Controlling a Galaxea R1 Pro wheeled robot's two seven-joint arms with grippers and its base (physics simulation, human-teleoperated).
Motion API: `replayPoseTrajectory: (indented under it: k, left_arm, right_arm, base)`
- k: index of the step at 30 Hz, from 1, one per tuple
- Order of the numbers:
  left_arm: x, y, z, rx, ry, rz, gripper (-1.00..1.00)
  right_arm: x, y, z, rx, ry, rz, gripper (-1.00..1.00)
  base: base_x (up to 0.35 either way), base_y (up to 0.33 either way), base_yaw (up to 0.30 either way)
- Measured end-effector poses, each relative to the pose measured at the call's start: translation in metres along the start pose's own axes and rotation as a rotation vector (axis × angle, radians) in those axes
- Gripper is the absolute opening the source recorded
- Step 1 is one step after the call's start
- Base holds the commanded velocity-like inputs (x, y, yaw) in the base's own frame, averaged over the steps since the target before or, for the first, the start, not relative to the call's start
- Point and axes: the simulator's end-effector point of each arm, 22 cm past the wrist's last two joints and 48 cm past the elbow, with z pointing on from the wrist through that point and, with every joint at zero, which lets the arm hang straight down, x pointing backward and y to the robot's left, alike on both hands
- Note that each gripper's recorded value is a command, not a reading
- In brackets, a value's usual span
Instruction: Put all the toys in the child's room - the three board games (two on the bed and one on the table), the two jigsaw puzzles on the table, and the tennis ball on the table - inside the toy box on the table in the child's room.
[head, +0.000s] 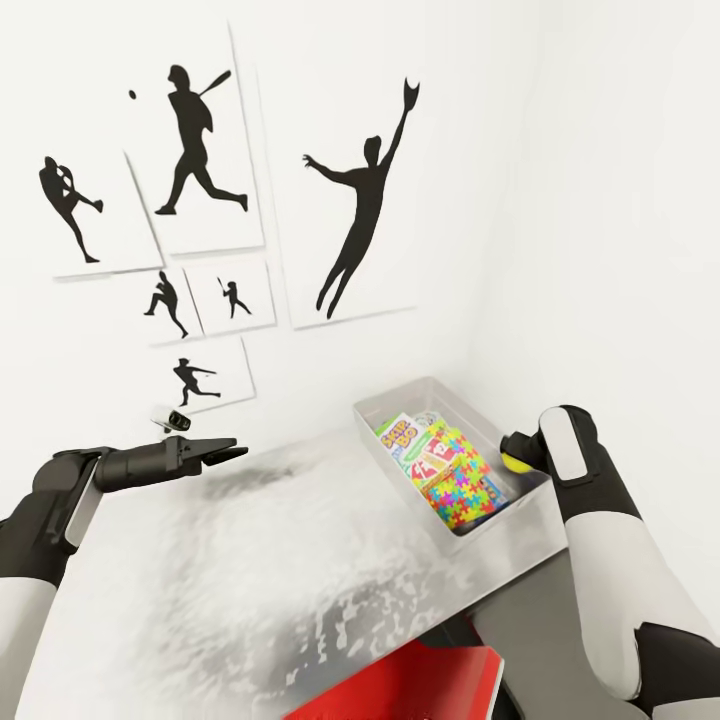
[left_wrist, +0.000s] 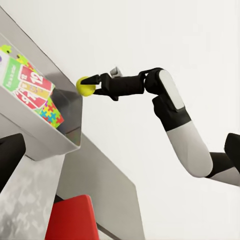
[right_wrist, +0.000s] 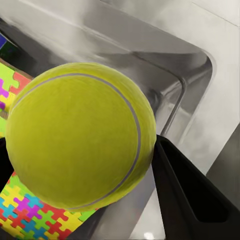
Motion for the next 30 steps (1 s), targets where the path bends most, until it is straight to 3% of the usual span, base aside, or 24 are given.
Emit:
replayPoseTrajectory:
  k: [30]
  left_arm:
    - [0.011, 0.026, 0.002, -0.012, 0.010, -0.046, 1.00]
  right_arm:
    - [0.008, 0.002, 0.022, 0.014, 0.026, -0.006, -1.00]
  base:
    - [0.000, 0.000, 0.000]
